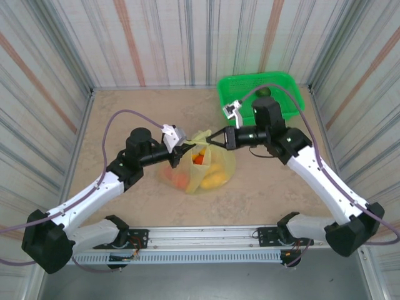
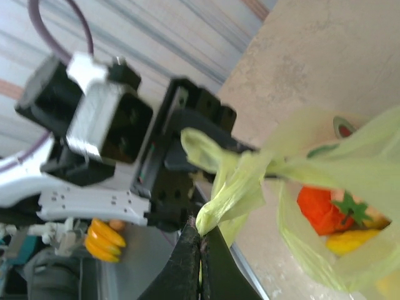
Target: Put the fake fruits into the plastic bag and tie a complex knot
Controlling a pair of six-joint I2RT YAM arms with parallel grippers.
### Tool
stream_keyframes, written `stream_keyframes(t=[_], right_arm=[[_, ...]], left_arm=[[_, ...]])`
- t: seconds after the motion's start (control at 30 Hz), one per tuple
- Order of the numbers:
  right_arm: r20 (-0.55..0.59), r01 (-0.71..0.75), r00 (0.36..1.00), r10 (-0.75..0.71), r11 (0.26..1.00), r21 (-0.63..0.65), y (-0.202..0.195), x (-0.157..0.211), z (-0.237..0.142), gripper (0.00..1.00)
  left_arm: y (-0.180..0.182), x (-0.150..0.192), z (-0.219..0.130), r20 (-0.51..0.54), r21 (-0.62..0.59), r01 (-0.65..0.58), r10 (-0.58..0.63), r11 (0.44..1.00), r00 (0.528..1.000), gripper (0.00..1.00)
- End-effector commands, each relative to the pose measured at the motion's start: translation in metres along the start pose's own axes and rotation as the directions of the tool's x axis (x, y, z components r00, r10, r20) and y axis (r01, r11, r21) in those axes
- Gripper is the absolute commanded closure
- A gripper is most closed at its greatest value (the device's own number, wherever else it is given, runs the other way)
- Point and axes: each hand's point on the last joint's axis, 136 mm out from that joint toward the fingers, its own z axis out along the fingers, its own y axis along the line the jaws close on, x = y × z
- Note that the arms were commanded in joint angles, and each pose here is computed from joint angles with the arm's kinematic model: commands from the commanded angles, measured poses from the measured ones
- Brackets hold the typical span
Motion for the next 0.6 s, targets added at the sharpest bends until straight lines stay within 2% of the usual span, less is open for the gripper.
stream_keyframes(t=[0.0,0.17,0.3,0.4,0.57], right_arm=[[-0.020,0.046,0.999,-0.046,0.999,-0.012,-0.015,0.020,0.009,1.00],[-0.060,0.006,0.998,-0.005,1.000,0.026,-0.046,0.040,0.041,1.00],[-0.047,-0.021,0.999,0.027,0.991,0.131,-0.080,0.038,0.060,1.00],[-0.019,-0.029,0.999,0.032,0.988,0.154,-0.088,0.030,0.064,1.00],[0.091,-0.016,0.996,-0.003,0.980,0.200,-0.090,0.010,0.047,1.00]], left_arm=[[0.007,0.001,-0.001,0.009,-0.034,0.024,-0.023,0.999,1.000,1.00],[0.008,-0.002,-0.001,0.020,-0.034,0.031,-0.030,0.999,0.999,1.00],[0.008,-0.002,-0.001,0.021,-0.033,0.037,-0.036,0.999,0.999,1.00],[0.008,-0.001,-0.001,0.019,-0.033,0.044,-0.044,0.998,0.999,1.00],[0.007,-0.002,0.000,0.018,-0.026,0.049,-0.048,0.998,0.999,0.96]])
